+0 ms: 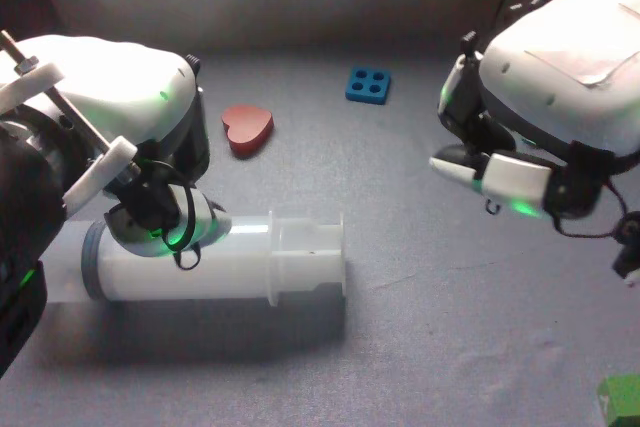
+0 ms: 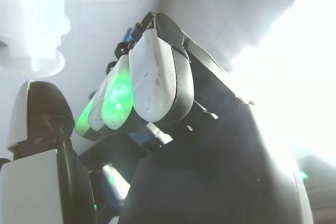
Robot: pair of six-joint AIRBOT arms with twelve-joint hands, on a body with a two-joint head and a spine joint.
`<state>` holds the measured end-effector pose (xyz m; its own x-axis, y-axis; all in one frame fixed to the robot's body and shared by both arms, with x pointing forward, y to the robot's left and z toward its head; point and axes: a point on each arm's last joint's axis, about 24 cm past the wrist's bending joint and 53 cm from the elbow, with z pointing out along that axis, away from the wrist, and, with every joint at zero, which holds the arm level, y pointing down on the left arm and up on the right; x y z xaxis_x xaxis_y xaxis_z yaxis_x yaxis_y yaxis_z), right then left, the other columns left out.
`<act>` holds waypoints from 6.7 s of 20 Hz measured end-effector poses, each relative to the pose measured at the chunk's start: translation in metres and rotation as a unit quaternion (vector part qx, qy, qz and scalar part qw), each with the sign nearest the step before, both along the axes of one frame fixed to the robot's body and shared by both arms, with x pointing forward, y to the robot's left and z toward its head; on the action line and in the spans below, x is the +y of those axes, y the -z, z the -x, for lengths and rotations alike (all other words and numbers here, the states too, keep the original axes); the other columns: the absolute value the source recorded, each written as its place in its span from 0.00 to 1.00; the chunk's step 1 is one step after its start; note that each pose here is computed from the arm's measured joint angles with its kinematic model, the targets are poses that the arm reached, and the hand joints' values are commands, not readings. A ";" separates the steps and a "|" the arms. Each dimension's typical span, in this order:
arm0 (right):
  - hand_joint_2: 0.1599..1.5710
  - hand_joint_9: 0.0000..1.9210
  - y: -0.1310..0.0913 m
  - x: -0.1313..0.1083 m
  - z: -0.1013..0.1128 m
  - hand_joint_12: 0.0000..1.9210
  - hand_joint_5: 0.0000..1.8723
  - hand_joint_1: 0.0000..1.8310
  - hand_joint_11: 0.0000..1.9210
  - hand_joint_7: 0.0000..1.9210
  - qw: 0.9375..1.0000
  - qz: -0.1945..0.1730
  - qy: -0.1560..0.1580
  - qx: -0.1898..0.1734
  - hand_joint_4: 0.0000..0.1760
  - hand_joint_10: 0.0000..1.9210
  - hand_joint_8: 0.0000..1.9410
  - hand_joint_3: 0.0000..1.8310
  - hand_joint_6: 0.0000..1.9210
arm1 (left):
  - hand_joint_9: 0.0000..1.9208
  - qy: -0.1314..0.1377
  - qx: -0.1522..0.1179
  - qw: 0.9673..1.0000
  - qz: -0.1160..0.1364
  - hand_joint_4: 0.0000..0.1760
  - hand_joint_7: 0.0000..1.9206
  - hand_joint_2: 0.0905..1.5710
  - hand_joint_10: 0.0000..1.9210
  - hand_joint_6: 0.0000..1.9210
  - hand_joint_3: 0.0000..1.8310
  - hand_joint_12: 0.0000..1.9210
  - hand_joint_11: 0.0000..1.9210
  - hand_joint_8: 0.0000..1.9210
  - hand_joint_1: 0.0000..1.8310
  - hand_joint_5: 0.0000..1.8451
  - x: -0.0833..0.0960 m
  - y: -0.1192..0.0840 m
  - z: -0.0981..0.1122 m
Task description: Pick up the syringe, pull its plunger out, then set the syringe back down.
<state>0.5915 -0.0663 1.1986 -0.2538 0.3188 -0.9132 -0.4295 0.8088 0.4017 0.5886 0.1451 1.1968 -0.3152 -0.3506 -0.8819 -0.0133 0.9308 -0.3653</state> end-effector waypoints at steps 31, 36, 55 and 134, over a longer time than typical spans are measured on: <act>0.59 0.06 0.032 -0.017 0.010 0.30 0.07 0.02 0.00 0.08 0.981 -0.166 0.042 0.094 0.00 0.00 0.00 0.00 0.00 | 0.00 -0.044 0.060 0.997 -0.030 0.00 0.00 0.64 0.00 0.00 0.00 0.04 0.00 0.00 0.38 0.00 0.015 0.077 0.017; 0.59 0.06 0.032 -0.016 0.012 0.31 0.07 0.03 0.00 0.08 0.986 -0.142 0.036 0.079 0.00 0.00 0.00 0.00 0.00 | 0.00 -0.068 0.051 0.996 -0.019 0.00 0.00 0.62 0.00 0.00 0.00 0.01 0.00 0.00 0.40 0.00 0.023 0.091 0.010; 0.58 0.08 0.034 -0.016 0.013 0.33 0.08 0.03 0.00 0.10 0.989 -0.126 0.040 0.063 0.00 0.00 0.00 0.00 0.00 | 0.00 -0.071 0.073 0.995 -0.019 0.00 0.00 0.61 0.00 0.00 0.00 0.04 0.01 0.00 0.40 0.01 0.013 0.154 -0.009; 0.53 0.13 0.074 0.022 -0.009 0.29 0.13 0.51 0.00 0.17 0.950 -0.263 -0.030 0.169 0.00 0.00 0.00 0.00 0.00 | 0.46 0.214 -0.063 0.974 -0.039 0.00 0.52 0.70 0.70 0.52 0.00 0.64 0.45 0.49 0.75 0.47 -0.079 0.045 -0.033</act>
